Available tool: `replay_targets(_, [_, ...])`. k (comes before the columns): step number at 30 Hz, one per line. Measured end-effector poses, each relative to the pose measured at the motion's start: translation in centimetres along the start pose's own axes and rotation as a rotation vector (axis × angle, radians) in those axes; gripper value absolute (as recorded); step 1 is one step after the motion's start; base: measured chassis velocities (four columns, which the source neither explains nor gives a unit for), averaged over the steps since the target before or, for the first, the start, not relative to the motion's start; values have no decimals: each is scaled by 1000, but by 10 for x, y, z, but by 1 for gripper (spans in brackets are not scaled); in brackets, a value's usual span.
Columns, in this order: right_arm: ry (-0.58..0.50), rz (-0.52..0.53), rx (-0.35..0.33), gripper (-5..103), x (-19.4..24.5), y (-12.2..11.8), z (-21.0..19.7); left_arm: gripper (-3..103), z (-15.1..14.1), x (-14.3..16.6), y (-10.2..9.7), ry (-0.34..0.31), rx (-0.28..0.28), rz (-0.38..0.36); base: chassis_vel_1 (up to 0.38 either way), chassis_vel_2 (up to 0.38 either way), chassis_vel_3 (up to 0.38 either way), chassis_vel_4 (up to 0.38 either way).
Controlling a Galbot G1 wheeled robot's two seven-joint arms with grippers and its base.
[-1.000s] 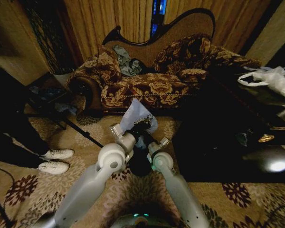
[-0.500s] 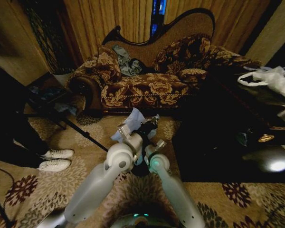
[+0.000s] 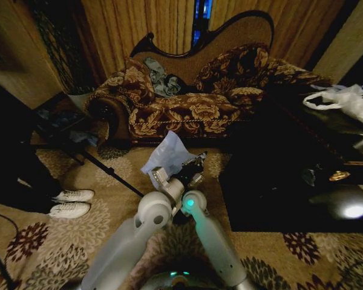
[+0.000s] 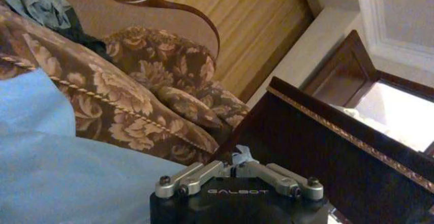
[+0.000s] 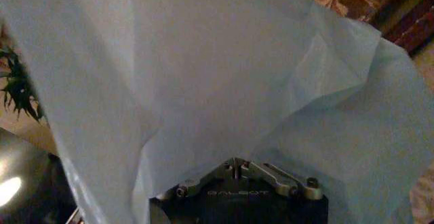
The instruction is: Place a garbage bag over the trash bin.
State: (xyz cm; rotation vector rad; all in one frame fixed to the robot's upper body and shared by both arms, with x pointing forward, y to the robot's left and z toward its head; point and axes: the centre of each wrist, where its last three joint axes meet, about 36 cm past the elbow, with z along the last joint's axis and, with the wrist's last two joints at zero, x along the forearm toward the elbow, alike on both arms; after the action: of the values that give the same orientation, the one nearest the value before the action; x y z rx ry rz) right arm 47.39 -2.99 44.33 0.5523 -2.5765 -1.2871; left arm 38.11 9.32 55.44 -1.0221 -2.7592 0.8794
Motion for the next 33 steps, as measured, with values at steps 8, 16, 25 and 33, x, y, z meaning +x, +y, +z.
replay_targets(8, [-9, 52, 20, 0, -13, -11, 10, 0, 4, -3, -12, 4, 13, 38, 0, 0, 0, 0])
replay_targets(16, [-22, 129, 117, 0, -15, -26, 10, 0, 7, 4, -10, -6, 32, 17, 0, 0, 0, 0])
replay_targets(25, [187, 242, 297, 0, 32, -57, -2, 0, 4, -2, 6, -66, 42, -13, 0, 0, 0, 0])
replay_targets(33, [368, 301, 498, 0, 45, -71, -6, 0, 6, -2, 9, -95, 64, -27, 0, 0, 0, 0])
